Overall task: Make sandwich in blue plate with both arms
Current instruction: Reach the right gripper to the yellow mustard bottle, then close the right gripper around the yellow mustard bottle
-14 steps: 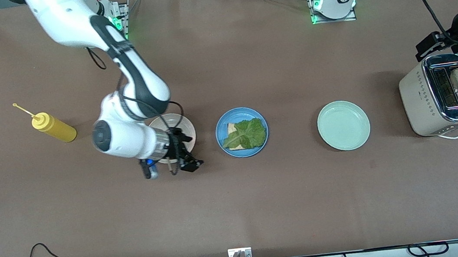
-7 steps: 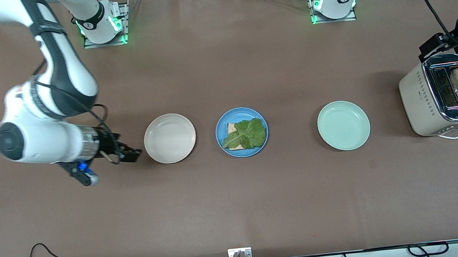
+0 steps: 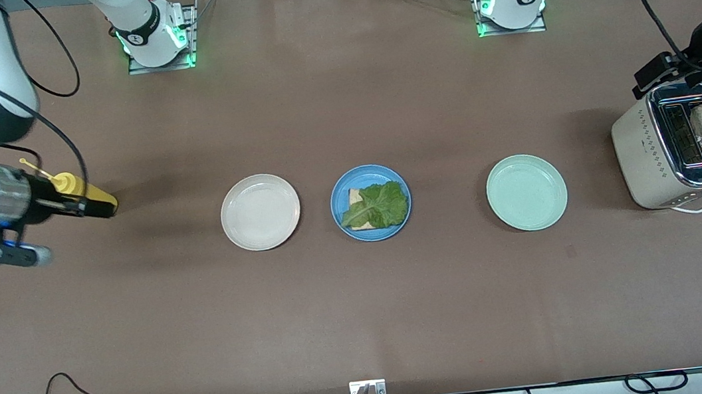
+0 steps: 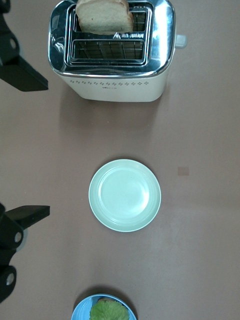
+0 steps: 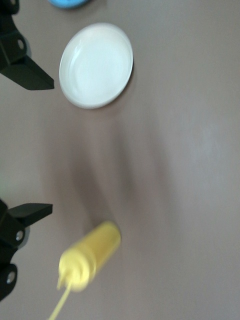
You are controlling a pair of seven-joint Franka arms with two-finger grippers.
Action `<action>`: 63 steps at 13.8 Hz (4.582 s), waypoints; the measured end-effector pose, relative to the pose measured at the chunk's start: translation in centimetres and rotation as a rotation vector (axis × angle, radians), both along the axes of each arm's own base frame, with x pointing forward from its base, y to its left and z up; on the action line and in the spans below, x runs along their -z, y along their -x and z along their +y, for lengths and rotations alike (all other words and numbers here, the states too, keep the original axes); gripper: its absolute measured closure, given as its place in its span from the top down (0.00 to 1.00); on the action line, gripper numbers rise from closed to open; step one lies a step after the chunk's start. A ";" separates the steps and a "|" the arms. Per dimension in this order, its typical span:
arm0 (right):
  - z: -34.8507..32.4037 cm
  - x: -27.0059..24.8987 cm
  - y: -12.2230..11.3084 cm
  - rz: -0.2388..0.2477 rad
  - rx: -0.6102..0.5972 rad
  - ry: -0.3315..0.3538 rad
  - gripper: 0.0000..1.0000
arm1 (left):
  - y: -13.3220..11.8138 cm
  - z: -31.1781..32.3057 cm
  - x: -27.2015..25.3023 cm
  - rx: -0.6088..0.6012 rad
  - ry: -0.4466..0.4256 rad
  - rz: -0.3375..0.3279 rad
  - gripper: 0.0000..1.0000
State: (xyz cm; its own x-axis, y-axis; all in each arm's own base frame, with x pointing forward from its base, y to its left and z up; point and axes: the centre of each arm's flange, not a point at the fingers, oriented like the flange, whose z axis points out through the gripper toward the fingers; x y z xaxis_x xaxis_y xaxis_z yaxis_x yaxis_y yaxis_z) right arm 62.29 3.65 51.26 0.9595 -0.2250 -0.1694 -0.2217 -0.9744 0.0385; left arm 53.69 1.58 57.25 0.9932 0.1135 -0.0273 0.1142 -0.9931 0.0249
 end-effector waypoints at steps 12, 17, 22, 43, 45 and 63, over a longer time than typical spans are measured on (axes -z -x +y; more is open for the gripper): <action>-9.9 -1.8 5.3 0.071 -0.141 -0.047 1.00 | -0.9 -2.3 -0.5 0.042 0.004 -0.030 1.00; -14.5 1.6 7.7 0.086 -0.035 -0.092 1.00 | -1.0 -3.2 -0.2 0.059 0.005 -0.026 1.00; -23.9 4.6 11.7 0.078 0.229 -0.262 1.00 | -1.1 -4.3 -0.2 0.080 0.010 -0.026 1.00; -32.7 14.8 14.0 -0.081 -0.280 -0.573 1.00 | 0.2 -0.8 0.3 0.022 0.012 0.041 1.00; -32.8 14.2 14.0 -0.124 -0.428 -0.572 1.00 | 0.2 -0.8 0.3 0.021 0.012 0.041 1.00; -36.5 21.6 18.7 -0.500 -1.323 -0.502 1.00 | 0.1 -1.2 0.2 0.028 0.011 0.032 1.00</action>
State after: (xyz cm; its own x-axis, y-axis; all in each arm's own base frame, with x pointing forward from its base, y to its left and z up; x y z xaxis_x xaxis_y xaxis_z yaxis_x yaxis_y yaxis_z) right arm 43.58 -32.88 29.61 0.3978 0.8082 0.4342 0.9171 -0.3638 -0.1630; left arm 53.59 0.37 57.08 0.9945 0.0849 -0.0605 0.0870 -0.9957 0.0324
